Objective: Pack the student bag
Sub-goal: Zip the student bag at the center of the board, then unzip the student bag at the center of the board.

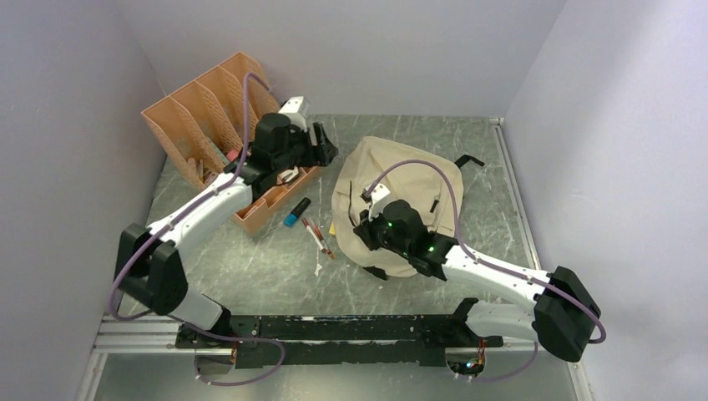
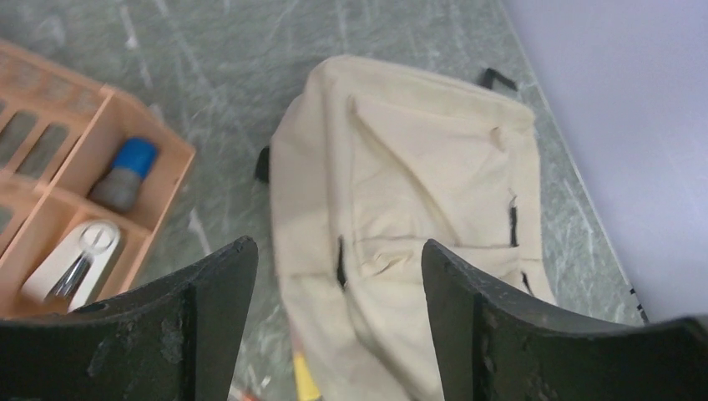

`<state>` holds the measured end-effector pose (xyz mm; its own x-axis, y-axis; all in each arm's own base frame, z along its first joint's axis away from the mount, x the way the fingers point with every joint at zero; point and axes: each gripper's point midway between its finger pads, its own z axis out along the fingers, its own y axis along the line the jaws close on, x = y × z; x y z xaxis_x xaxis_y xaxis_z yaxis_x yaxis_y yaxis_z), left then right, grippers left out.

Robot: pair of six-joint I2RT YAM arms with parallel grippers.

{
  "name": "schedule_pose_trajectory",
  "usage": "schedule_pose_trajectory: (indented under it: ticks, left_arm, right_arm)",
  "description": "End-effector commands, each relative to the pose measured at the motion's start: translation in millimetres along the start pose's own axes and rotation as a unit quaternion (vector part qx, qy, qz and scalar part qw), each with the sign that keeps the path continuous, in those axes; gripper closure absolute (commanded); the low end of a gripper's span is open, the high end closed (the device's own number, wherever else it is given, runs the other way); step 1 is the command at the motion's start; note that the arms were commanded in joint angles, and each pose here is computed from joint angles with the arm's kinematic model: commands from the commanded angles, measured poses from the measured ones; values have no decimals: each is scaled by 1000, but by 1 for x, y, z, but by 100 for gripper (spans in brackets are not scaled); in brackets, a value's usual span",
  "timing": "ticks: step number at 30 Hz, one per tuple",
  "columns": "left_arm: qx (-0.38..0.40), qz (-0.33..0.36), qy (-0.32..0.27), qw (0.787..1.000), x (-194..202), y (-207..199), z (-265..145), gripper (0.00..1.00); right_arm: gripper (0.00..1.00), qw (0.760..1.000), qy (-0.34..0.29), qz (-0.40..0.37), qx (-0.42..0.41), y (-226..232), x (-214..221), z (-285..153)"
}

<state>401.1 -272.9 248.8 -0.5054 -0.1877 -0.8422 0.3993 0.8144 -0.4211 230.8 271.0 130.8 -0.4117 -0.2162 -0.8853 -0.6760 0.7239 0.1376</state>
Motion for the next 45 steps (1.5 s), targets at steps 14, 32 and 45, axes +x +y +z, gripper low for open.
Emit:
schedule_pose_trajectory:
  ticks: [14,32,45]
  left_arm:
    - [-11,31,12,999,29,-2,-25,26]
    - [92,137,79,983,95,-158,80,28]
    - [92,170,112,975,145,-194,113,29]
  right_arm:
    - [51,965,-51,174,188,-67,-54,-31]
    - [41,735,-122,501,440,-258,56,-122]
    - [25,710,-100,515,470,-295,114,-129]
